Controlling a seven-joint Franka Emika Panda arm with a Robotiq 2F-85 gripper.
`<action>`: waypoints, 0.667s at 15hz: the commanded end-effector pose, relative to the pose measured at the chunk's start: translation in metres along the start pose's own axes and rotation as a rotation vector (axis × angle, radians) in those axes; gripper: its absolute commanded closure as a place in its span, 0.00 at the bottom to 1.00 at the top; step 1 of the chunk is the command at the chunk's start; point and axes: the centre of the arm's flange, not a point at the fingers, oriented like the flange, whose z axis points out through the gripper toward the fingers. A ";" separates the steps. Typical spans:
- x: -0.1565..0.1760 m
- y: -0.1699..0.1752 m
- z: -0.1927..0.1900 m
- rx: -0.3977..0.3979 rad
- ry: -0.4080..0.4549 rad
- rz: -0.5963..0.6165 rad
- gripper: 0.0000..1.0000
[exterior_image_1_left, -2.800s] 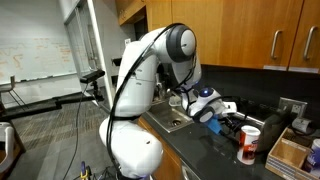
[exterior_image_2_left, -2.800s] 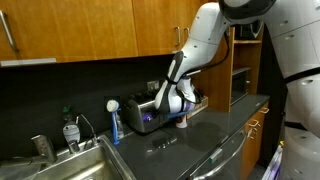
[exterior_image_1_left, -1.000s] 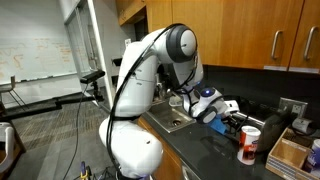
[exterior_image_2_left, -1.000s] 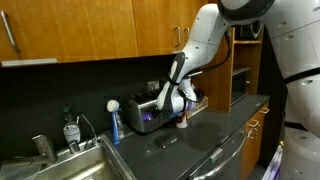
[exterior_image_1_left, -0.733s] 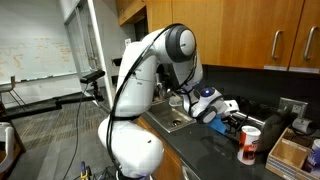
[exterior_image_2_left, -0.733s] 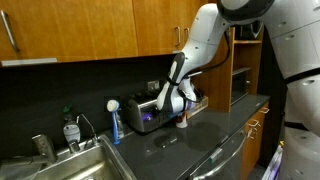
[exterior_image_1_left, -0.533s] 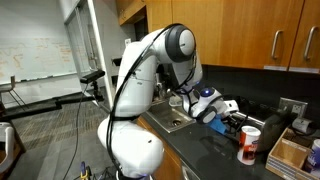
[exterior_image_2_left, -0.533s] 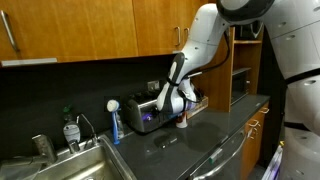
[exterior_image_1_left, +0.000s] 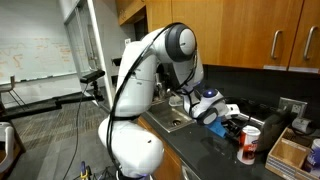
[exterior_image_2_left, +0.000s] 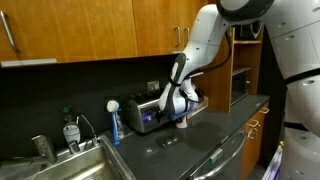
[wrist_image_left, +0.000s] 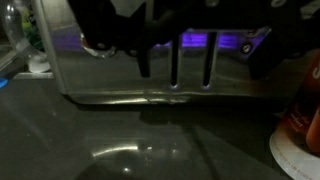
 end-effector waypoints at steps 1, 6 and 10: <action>-0.003 -0.001 -0.030 0.010 -0.017 0.012 0.00; -0.012 -0.005 -0.070 0.049 -0.036 -0.043 0.00; -0.018 -0.013 -0.112 0.173 -0.078 -0.126 0.00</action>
